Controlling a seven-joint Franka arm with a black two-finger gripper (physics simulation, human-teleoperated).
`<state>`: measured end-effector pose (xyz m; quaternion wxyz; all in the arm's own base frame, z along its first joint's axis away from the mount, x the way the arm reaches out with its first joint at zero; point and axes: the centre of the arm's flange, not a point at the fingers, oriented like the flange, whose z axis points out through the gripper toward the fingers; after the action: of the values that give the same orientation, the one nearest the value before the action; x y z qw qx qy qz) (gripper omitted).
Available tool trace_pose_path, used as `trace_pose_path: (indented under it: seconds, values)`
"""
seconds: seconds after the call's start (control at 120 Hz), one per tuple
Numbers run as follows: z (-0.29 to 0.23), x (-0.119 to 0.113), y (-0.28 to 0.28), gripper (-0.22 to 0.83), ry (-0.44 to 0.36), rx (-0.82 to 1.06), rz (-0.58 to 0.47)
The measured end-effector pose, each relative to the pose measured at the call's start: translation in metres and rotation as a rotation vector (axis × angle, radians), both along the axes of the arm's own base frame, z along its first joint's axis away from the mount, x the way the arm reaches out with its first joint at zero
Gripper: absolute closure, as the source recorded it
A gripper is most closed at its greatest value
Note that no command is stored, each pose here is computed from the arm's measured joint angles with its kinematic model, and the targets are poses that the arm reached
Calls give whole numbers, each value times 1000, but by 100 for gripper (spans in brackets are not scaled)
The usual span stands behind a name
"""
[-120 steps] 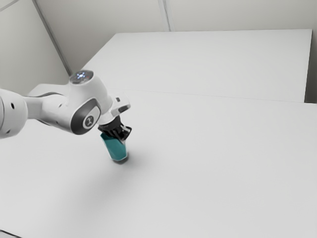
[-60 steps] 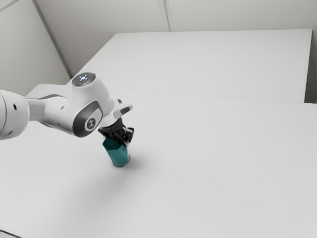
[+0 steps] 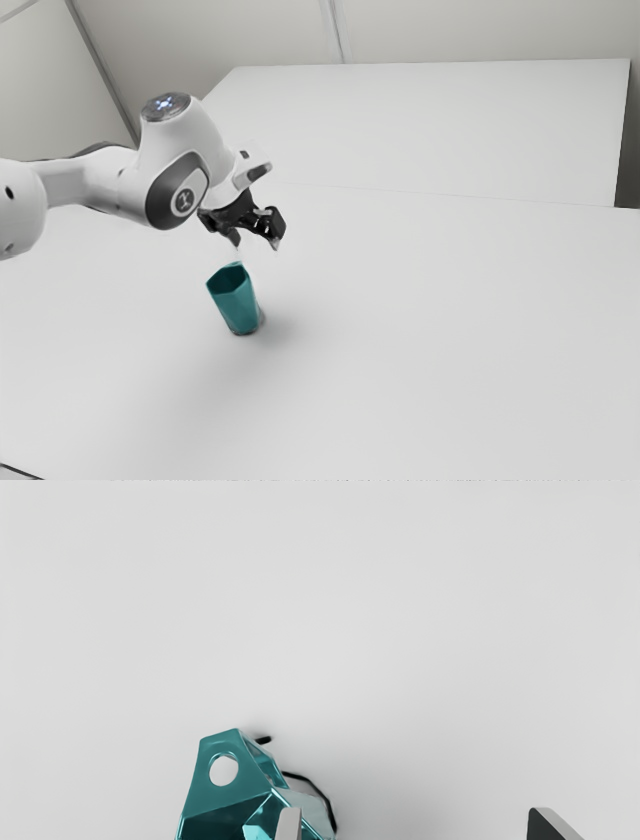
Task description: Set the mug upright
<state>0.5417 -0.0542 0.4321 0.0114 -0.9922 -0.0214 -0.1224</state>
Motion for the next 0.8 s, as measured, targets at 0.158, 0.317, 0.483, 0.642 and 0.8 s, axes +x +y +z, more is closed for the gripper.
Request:
trace_pose_path:
  seconds: [0.158, 0.317, 0.483, 0.642, 0.8]
  values:
    - [45, 10, -4, 7, 60, 13, 5]
    - [81, 11, -4, 5, 129, 25, 15]
    - [116, 13, 4, 3, 169, 35, 14]
    - [150, 14, 13, 3, 173, 38, 15]
    - [183, 10, 21, 2, 172, 41, 15]
